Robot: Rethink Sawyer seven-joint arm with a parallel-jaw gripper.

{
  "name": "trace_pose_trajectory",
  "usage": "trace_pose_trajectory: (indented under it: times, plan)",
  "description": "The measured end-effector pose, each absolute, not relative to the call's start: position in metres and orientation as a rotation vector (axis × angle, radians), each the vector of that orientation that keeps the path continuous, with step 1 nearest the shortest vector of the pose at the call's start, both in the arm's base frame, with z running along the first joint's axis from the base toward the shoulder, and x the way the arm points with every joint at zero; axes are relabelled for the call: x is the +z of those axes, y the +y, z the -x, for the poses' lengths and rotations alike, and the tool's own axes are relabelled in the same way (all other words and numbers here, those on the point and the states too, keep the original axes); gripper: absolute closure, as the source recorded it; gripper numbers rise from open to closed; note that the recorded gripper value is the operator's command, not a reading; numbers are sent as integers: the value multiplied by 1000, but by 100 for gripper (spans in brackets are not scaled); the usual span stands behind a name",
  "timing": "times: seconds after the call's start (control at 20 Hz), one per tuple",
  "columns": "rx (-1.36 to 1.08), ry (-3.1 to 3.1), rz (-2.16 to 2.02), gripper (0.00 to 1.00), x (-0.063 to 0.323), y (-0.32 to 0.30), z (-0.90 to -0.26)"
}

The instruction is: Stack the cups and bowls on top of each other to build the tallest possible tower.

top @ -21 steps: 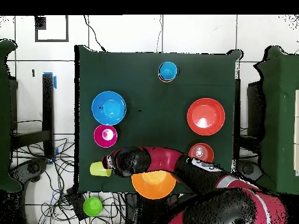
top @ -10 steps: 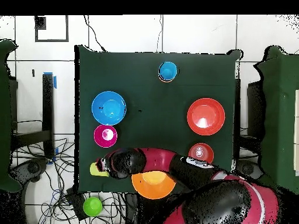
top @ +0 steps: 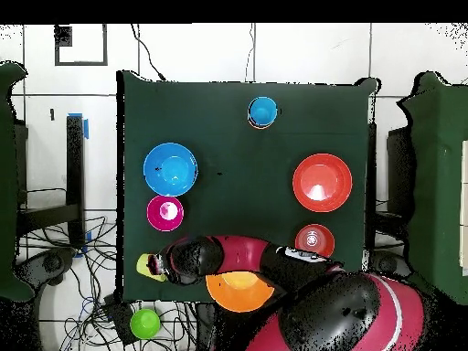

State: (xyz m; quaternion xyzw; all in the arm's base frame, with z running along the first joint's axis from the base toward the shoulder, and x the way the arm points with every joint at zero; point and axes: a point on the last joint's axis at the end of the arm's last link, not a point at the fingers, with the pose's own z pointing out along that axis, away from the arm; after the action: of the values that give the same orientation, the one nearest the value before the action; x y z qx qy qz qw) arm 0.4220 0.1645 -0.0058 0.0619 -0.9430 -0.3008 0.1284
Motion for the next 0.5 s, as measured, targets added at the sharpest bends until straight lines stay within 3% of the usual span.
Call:
trace_pose_trajectory:
  times: [0.5]
  plan:
    - [-820, -2737, -219, 0, -14, 158, -406]
